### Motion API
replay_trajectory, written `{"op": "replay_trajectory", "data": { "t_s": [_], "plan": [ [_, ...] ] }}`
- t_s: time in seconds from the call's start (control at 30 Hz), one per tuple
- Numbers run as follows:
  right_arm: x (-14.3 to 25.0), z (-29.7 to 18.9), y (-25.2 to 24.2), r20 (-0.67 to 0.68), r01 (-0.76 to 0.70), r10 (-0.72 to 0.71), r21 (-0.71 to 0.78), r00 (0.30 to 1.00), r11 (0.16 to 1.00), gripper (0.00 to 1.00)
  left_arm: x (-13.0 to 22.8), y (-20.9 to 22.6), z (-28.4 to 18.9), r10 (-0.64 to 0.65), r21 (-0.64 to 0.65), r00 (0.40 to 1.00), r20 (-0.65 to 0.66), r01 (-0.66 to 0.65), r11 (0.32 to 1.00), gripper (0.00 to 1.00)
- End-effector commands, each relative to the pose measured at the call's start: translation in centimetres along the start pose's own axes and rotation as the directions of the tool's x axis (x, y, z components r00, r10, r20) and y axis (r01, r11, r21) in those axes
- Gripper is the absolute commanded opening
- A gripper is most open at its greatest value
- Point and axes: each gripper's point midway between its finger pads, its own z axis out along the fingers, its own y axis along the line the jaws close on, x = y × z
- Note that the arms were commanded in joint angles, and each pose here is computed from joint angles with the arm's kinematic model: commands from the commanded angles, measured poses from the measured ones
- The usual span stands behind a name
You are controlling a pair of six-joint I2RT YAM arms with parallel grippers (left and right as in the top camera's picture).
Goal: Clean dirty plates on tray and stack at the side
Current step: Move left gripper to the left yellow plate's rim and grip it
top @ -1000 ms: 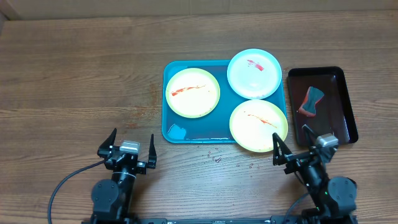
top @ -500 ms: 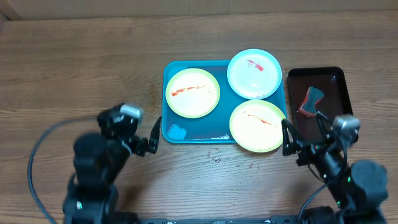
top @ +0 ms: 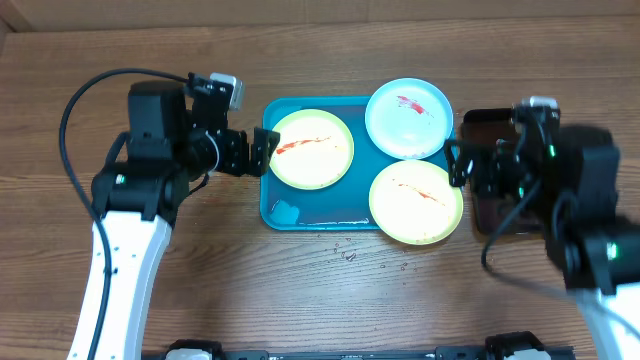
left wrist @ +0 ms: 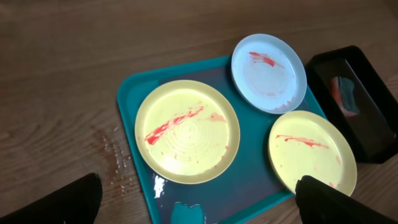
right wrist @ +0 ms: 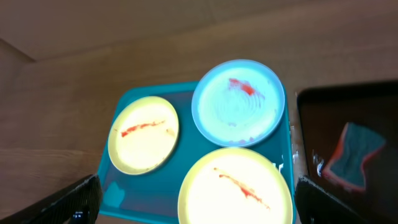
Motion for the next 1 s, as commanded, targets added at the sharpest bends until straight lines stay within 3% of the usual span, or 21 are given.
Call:
{"op": "replay_trajectory", "data": {
  "t_s": [0.0, 0.17, 0.43, 0.53, 0.63, 0.77, 0.97],
  "plan": [
    [-2.2, 0.8, -0.4, -0.062, -0.033, 0.035, 0.034, 0.997, 0.999, 1.00, 0.0, -0.1, 1.2, -0.126, 0.026, 0.991, -0.039, 0.127, 0.992, 1.00],
    [-2.6, 2.7, -1.0, -0.147, -0.055, 0.064, 0.066, 0.987, 0.996, 1.00, 0.9, 0.6, 2.8, -0.164, 0.018, 0.982, -0.093, 0.167, 0.986, 1.00],
    [-3.4, 4.7, -1.5, -0.137, -0.078, 0.087, 0.071, 0.987, 0.994, 1.00, 1.5, 0.6, 4.4, -0.231, 0.036, 0.964, -0.133, 0.237, 0.971, 1.00],
    [-3.9, 4.5, -3.1, -0.104, -0.165, 0.178, 0.129, 0.979, 0.978, 1.00, 2.4, -0.4, 5.7, -0.243, 0.037, 0.953, -0.182, 0.254, 0.967, 0.79],
    [-4.4, 4.0, -5.1, -0.068, -0.262, 0.276, 0.171, 0.959, 0.950, 1.00, 5.3, 0.0, 7.7, -0.404, -0.152, 0.880, -0.249, 0.377, 0.914, 0.65],
    [-4.3, 3.3, -7.6, -0.037, -0.373, 0.390, 0.222, 0.920, 0.901, 1.00, 10.1, 1.5, 9.1, -0.620, -0.481, 0.752, -0.225, 0.468, 0.742, 0.64],
    [-3.8, 2.9, -8.6, -0.041, -0.402, 0.426, 0.253, 0.904, 0.880, 1.00, 13.7, 0.5, 11.7, -0.690, -0.598, 0.684, -0.238, 0.456, 0.659, 0.57]
  ]
}}
